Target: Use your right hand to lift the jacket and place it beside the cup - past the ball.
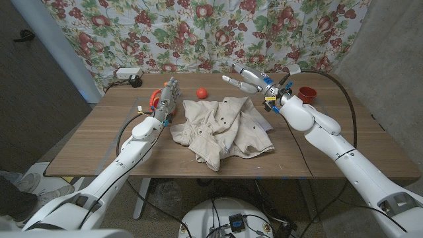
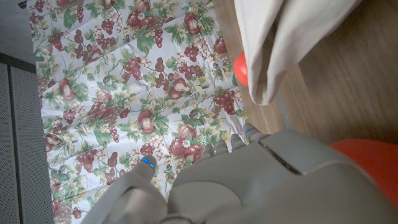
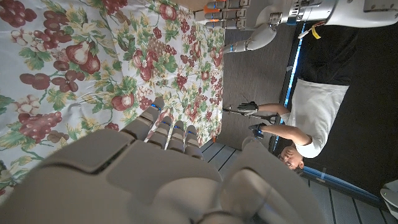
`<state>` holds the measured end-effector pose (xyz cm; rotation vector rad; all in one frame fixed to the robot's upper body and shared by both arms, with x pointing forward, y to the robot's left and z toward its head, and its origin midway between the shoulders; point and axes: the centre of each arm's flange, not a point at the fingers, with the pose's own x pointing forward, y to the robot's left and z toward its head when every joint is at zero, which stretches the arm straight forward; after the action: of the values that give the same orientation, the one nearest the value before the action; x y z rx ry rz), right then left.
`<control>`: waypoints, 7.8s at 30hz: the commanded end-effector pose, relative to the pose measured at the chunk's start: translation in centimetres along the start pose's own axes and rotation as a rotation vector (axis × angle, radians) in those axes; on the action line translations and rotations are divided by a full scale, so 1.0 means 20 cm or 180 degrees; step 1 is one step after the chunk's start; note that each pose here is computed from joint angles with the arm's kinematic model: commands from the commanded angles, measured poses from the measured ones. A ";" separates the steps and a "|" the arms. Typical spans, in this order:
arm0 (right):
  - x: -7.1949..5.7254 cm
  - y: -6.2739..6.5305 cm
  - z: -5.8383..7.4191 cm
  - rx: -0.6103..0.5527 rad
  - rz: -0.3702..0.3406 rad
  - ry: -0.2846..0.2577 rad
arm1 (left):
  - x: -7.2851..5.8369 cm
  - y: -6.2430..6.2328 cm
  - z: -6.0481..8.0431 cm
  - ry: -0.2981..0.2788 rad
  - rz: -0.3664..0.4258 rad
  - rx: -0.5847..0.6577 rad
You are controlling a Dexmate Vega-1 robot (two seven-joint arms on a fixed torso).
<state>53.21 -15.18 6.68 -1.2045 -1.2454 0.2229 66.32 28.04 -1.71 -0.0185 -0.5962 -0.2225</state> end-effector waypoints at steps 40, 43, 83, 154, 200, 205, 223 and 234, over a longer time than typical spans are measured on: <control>0.10 0.14 0.10 -0.0623 0.0610 -0.0187 | 0.01 0.01 -0.02 0.0044 0.0000 -0.0014; 0.10 0.14 0.10 -0.0662 0.0642 -0.0182 | 0.01 0.01 -0.02 0.0045 -0.0005 -0.0004; 0.10 0.28 0.16 -0.1258 0.1078 -0.0020 | 0.01 0.01 -0.02 0.0045 -0.0015 0.0002; 0.10 0.50 0.14 -0.1588 0.1614 0.0082 | 0.02 0.02 -0.04 0.0096 -0.0004 -0.0003; 0.07 0.62 0.08 -0.1646 0.1870 0.0072 | 0.09 -0.01 -0.04 0.0126 -0.0060 0.0036; 0.07 0.63 0.08 -0.1632 0.1883 0.0065 | 0.09 -0.01 -0.04 0.0123 -0.0064 0.0040; 0.07 0.67 0.06 -0.1618 0.1965 0.0080 | 0.10 -0.01 -0.04 0.0127 -0.0068 0.0052; 0.05 0.69 0.05 -0.1613 0.2014 0.0116 | 0.10 -0.03 -0.04 0.0133 -0.0088 0.0051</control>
<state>58.74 -7.88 -3.33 -2.0179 -0.8971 0.3497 68.29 27.39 -1.30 0.0075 -0.5574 -0.2369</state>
